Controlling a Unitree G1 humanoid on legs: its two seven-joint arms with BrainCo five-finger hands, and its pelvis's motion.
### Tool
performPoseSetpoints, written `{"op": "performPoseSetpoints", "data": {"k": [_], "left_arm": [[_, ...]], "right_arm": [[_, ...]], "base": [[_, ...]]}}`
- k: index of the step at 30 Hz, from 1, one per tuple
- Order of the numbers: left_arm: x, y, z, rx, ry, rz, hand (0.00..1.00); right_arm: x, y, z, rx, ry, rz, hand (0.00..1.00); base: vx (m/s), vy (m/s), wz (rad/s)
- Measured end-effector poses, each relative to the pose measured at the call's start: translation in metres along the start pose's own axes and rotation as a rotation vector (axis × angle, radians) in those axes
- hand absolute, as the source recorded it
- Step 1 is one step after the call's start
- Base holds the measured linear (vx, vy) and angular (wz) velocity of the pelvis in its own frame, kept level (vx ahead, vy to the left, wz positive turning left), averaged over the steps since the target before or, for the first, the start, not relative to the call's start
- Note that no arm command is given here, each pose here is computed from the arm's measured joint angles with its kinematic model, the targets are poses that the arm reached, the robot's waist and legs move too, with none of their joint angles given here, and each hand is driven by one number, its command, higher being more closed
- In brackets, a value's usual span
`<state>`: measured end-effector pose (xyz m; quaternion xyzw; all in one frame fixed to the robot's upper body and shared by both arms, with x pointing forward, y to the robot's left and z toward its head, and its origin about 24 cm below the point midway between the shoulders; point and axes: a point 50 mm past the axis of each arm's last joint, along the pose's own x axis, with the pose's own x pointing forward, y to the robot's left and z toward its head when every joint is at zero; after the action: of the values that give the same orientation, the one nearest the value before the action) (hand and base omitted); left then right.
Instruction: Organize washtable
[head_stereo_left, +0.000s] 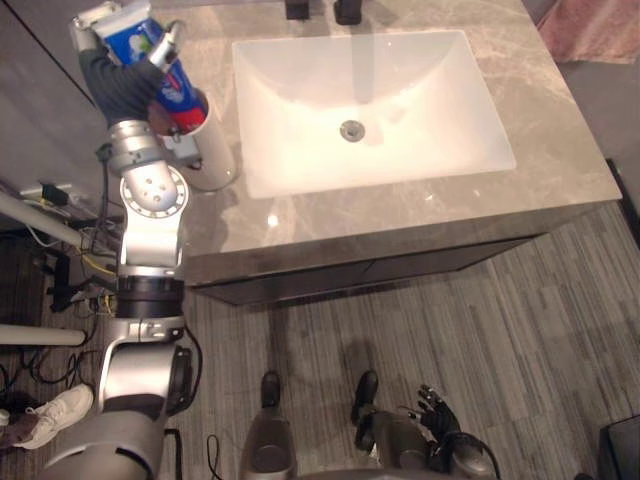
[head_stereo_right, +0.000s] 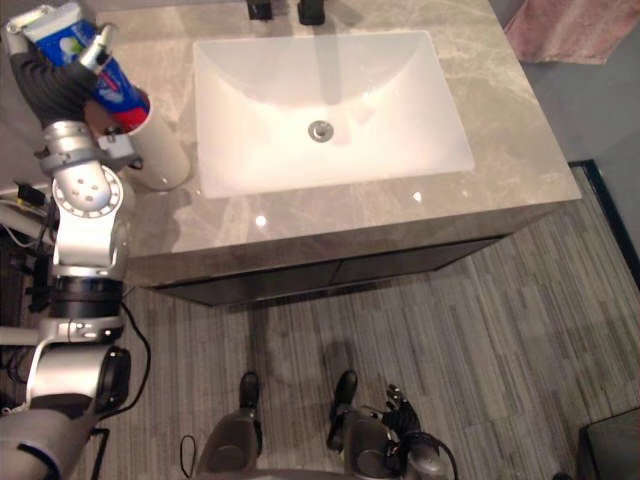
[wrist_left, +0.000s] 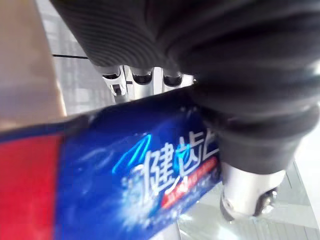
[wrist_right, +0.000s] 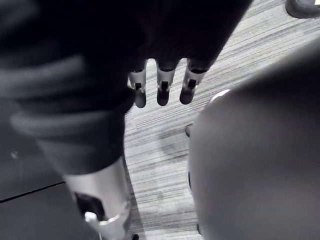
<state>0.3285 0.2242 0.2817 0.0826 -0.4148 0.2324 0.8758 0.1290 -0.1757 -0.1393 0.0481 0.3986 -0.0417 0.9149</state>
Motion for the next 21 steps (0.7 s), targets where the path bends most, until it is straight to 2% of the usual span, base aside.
{"op": "performPoseSetpoints", "data": {"k": [14,21], "left_arm": [[0.001,-0.001,0.001,-0.016,-0.002,-0.017,0.00],[0.002,-0.001,0.011,-0.071,-0.030,-0.022,0.00]], "right_arm": [[0.000,0.000,0.000,-0.009,0.004,0.004,0.00],[0.000,-0.001,-0.002,-0.008,0.012,0.000,0.00]], "base": [[0.00,0.000,0.00],[-0.03,-0.017,0.04]]}}
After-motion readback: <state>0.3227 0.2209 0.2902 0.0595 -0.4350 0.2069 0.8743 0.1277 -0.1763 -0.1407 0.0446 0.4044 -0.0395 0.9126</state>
